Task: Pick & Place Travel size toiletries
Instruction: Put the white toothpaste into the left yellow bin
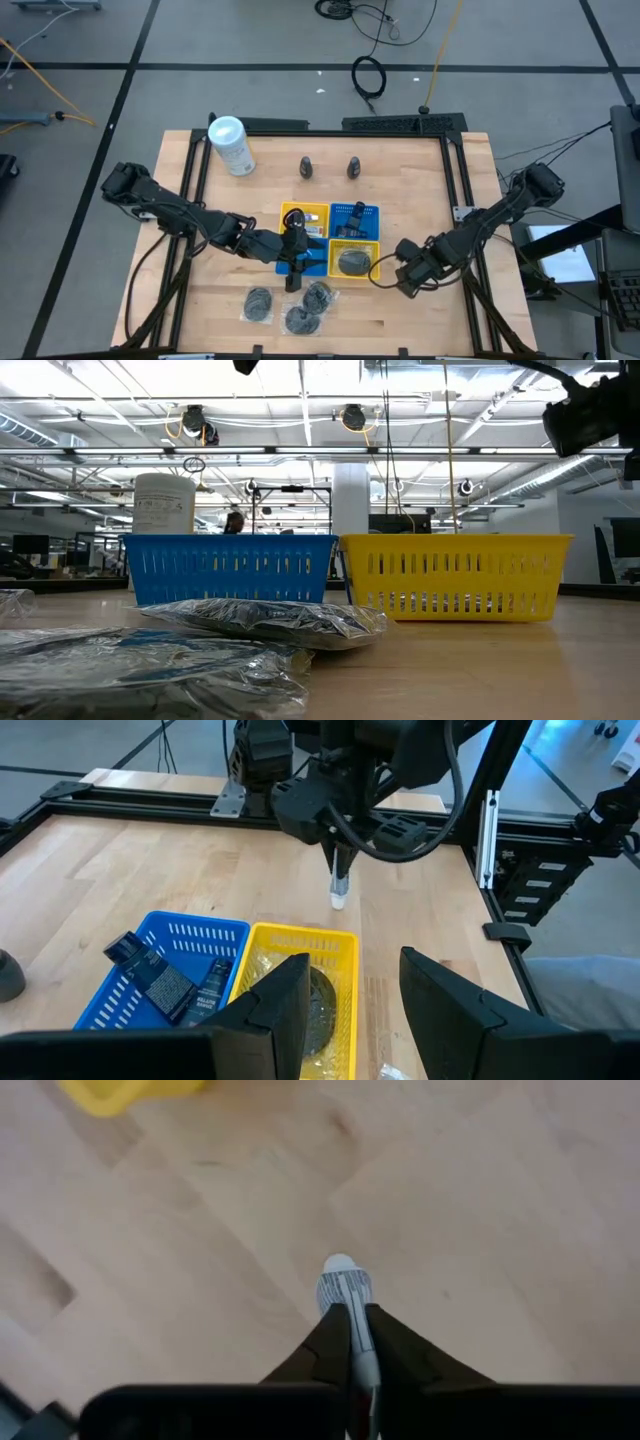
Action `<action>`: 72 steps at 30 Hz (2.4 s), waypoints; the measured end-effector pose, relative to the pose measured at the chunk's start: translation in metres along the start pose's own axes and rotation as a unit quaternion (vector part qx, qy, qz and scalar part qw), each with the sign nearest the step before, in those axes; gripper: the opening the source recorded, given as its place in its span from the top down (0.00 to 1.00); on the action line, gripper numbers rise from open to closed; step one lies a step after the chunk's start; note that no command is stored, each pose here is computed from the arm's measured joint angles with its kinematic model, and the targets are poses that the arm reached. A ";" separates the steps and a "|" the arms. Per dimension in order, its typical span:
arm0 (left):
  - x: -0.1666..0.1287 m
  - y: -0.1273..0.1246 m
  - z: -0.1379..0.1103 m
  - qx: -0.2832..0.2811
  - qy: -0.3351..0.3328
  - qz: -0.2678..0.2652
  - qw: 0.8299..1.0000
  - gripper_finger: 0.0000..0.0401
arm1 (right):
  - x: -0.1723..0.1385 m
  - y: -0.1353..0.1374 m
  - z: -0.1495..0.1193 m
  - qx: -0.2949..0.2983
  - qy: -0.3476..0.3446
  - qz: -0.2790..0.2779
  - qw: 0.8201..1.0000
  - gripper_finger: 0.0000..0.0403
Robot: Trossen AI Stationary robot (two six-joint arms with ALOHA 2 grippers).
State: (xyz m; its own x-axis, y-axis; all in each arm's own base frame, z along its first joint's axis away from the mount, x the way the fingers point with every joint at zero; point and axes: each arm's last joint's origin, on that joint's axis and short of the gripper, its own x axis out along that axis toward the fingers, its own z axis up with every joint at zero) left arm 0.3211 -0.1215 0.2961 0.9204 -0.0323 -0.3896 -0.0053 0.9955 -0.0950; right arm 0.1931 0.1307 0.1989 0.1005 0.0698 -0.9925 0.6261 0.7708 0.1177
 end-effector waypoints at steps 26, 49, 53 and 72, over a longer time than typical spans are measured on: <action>0.000 0.000 0.001 0.001 -0.004 -0.001 1.000 0.62 | -0.065 -0.005 0.004 -0.058 -0.165 0.204 0.963 0.98; 0.032 0.010 0.006 -0.057 -0.081 -0.022 0.995 0.62 | -0.111 0.000 0.045 -0.204 -0.404 0.294 0.842 0.98; 0.041 0.013 0.004 -0.064 -0.090 -0.023 0.994 0.62 | -0.118 0.002 0.050 -0.221 -0.441 0.301 0.816 0.98; 0.058 0.027 0.006 -0.056 -0.112 -0.086 0.988 0.62 | -0.119 0.002 0.054 -0.238 -0.459 0.287 0.807 0.98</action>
State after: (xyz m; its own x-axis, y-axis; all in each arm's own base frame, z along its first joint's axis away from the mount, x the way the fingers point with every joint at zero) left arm 0.3766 -0.0963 0.2764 0.9749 -0.1668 -0.1472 0.1270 0.9606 -0.2473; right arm 0.2240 0.0895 0.3185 0.9349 0.1718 -0.3107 -0.0729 0.9493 0.3058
